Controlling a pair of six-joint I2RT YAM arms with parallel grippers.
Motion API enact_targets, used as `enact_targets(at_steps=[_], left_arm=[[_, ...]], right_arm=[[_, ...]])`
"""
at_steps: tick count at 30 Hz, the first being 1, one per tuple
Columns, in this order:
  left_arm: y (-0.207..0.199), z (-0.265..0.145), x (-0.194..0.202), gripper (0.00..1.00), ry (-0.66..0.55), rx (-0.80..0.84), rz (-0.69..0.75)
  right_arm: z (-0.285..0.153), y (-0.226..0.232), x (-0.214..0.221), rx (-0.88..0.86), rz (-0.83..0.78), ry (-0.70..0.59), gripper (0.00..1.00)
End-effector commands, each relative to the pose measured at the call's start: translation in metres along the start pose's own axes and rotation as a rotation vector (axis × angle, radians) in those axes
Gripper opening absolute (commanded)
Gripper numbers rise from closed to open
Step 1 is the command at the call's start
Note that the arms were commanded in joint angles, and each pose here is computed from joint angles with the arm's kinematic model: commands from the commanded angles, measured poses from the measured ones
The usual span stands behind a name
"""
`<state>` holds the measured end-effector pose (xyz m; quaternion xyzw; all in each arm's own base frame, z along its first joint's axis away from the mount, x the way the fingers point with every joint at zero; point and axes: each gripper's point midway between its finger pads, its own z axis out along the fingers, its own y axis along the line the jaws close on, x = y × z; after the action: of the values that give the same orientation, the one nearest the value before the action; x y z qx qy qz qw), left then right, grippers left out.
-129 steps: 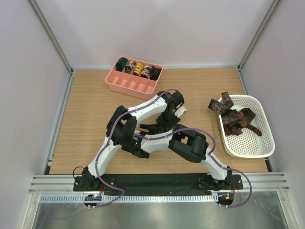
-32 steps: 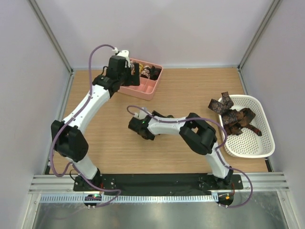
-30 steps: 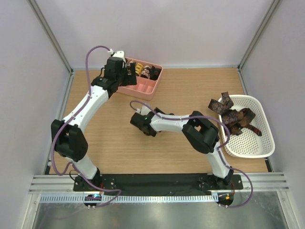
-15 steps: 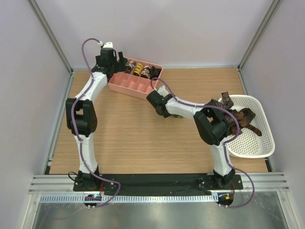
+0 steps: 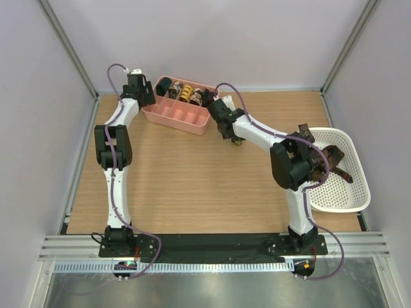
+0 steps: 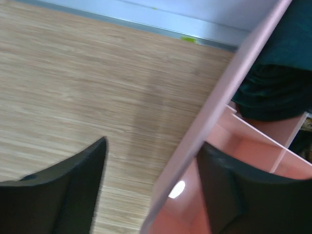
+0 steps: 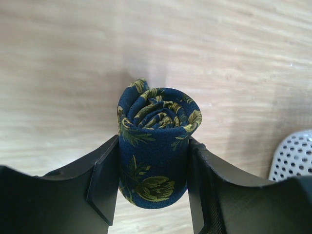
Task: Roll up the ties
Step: Place the rolled tie into the container
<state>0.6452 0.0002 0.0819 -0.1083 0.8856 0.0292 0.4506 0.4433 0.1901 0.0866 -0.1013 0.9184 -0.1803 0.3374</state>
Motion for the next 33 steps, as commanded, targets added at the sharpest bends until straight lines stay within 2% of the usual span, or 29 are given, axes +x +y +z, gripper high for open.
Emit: enact_targets(at_steps=[1, 2, 3, 4, 6, 7, 9, 11, 18, 27, 33], left_arm=[[-0.019, -0.009, -0.012, 0.67, -0.033, 0.073, -0.003], [-0.022, -0.011, -0.011, 0.6, -0.03, 0.086, -0.012], [-0.022, -0.012, -0.007, 0.47, -0.02, 0.091, -0.023], [-0.025, -0.013, 0.004, 0.41, 0.007, 0.106, -0.052], [-0.033, -0.023, 0.001, 0.29, -0.006, 0.158, -0.076], [-0.035, -0.023, 0.021, 0.17, 0.036, 0.176, -0.089], [-0.043, -0.036, 0.013, 0.08, 0.001, 0.222, -0.142], [-0.048, -0.043, 0.032, 0.03, 0.032, 0.249, -0.177], [-0.052, -0.074, 0.055, 0.0, 0.025, 0.279, -0.139], [-0.08, -0.113, 0.051, 0.0, 0.02, 0.379, -0.072], [-0.089, -0.141, 0.073, 0.0, 0.036, 0.392, -0.005]], right_arm=[[-0.01, 0.009, -0.038, -0.053, 0.082, -0.062, 0.01], [-0.011, 0.009, -0.039, -0.053, 0.083, -0.055, 0.01], [-0.014, 0.009, -0.05, -0.057, 0.096, -0.073, 0.01], [-0.016, 0.01, -0.054, -0.063, 0.1, -0.076, 0.01], [-0.024, 0.007, -0.067, -0.073, 0.112, -0.089, 0.01], [-0.023, 0.008, -0.068, -0.075, 0.112, -0.087, 0.01], [-0.028, 0.006, -0.081, -0.081, 0.126, -0.105, 0.01], [-0.026, 0.005, -0.086, -0.093, 0.139, -0.093, 0.01], [-0.024, -0.017, -0.102, -0.031, 0.14, -0.127, 0.01], [-0.033, -0.033, -0.119, -0.036, 0.08, -0.174, 0.01], [-0.039, -0.042, -0.124, -0.016, 0.045, -0.187, 0.01]])
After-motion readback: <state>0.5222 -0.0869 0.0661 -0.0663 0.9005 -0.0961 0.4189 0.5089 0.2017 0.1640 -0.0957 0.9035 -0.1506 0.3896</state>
